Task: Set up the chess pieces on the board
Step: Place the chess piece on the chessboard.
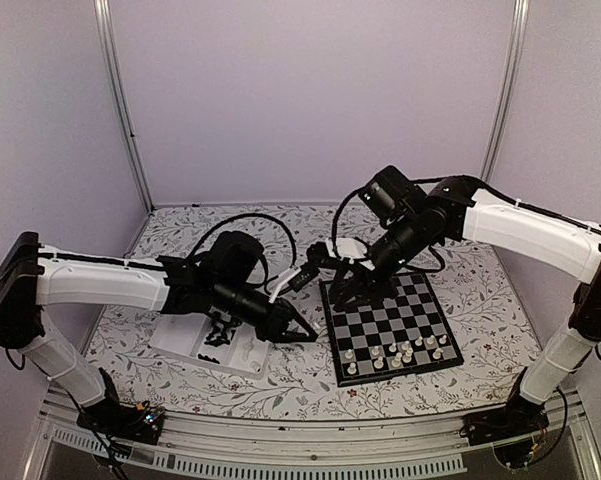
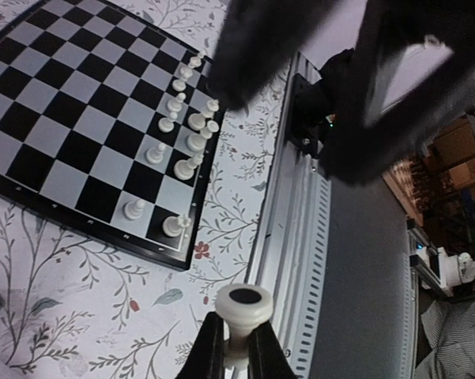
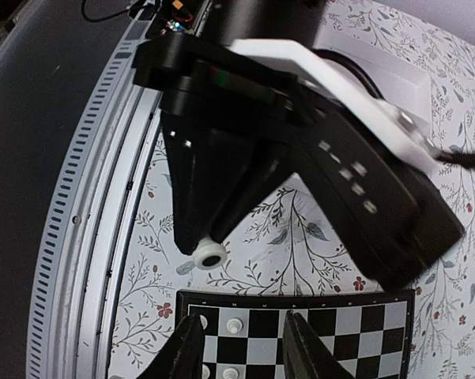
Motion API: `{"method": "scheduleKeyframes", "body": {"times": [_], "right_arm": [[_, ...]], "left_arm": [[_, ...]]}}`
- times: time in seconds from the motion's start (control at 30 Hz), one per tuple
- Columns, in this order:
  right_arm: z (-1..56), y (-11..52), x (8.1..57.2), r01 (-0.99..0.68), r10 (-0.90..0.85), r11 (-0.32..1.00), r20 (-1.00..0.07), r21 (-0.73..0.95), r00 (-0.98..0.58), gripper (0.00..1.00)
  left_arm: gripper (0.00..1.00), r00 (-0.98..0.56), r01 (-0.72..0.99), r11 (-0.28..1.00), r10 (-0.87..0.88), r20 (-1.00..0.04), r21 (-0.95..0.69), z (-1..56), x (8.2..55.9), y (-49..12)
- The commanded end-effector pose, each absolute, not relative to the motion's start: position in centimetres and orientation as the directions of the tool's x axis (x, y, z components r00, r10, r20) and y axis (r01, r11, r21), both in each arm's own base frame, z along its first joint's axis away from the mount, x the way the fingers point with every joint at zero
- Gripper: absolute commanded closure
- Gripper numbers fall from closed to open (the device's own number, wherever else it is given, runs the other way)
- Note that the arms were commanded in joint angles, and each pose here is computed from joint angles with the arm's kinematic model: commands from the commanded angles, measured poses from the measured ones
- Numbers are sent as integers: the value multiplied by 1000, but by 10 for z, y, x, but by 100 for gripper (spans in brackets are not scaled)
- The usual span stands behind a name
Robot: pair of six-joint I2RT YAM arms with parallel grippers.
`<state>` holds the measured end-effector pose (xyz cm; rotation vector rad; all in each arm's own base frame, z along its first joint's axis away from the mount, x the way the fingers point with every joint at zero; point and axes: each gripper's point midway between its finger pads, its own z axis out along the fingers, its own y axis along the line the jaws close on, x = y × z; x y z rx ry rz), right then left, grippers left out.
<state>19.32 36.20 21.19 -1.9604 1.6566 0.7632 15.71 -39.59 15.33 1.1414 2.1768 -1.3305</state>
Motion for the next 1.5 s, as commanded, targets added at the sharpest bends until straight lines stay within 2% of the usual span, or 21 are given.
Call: {"method": "scheduleKeyframes", "body": {"times": [0.0,0.33,0.9,1.0,1.13,1.2,1.27,1.33,1.47], "right_arm": [[204,362,185,-929,-756,-281,-540,-241,369,63],[180,368,167,-869,-775,-377,-405,-322,486,61],[151,382,144,-825,-781,-431,-307,-365,544,60],[147,384,143,-826,-786,-428,-299,-367,541,66],[140,382,147,-824,-802,-426,-264,-374,535,83],[139,381,148,-825,-806,-421,-261,-377,531,90],[141,382,149,-830,-810,-405,-272,-383,520,93],[147,382,149,-846,-810,-376,-309,-378,498,94],[172,379,152,-917,-782,-287,-485,-278,392,95]], "left_arm": [[95,-648,707,125,508,-567,-696,167,140,-404],[94,-668,655,99,539,-512,-749,162,134,-409],[93,-685,630,92,534,-495,-771,159,139,-419],[93,-687,626,87,533,-494,-775,158,139,-420],[91,-687,625,80,529,-499,-776,162,139,-420],[85,-685,630,82,528,-503,-772,163,140,-419],[77,-682,651,113,521,-513,-751,161,143,-415],[72,-676,680,147,506,-536,-718,163,145,-408],[63,-646,754,220,414,-641,-618,175,153,-383]]}}
